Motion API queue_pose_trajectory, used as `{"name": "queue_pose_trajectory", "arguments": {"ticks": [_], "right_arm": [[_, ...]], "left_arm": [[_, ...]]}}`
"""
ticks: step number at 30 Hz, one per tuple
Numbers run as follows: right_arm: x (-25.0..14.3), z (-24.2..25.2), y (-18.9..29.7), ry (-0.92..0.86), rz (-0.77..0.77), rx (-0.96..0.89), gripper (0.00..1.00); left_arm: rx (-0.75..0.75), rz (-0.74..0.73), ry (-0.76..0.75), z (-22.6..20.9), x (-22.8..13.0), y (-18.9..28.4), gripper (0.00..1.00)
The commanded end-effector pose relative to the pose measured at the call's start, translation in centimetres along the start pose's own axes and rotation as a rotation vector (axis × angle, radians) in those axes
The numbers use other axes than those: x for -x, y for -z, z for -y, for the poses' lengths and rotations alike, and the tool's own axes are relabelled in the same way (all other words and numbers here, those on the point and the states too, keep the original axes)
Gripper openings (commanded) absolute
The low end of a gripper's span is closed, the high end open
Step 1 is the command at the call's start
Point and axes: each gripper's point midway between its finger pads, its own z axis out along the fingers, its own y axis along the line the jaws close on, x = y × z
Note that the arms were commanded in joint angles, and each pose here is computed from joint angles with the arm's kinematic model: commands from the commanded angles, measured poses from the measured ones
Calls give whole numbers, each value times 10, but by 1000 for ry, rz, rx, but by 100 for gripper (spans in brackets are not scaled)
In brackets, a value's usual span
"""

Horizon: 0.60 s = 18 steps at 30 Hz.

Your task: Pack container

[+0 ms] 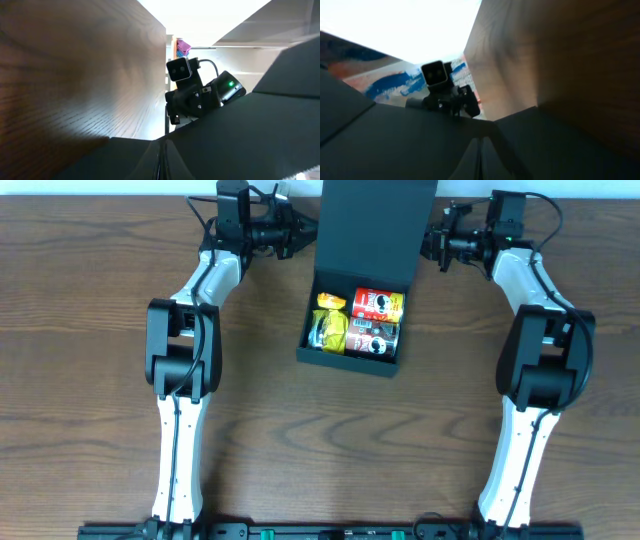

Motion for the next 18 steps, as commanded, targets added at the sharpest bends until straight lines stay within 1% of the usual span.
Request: {"name": "queue_pose_trajectory", "arguments": {"ticks": [1, 7, 11, 13, 16, 18], "right_arm": [[-16, -31, 7, 42, -49, 47, 2], [-29, -43, 4, 57, -91, 64, 2], [-37, -52, 5, 89, -112, 77, 2], [-41, -56, 7, 102, -112, 73, 2], [-54, -54, 18, 102, -72, 3, 2], [-62, -52, 23, 97, -82, -14, 2]], "left_arm": [[-29, -25, -53, 23, -3, -3, 6], [-45, -19, -88, 40, 3, -2, 6], [-68, -43, -117, 55, 2, -1, 6], [-71, -50, -112, 57, 1, -1, 6], [-68, -66, -72, 55, -3, -1, 6], [-67, -77, -56, 54, -5, -1, 6]]}}
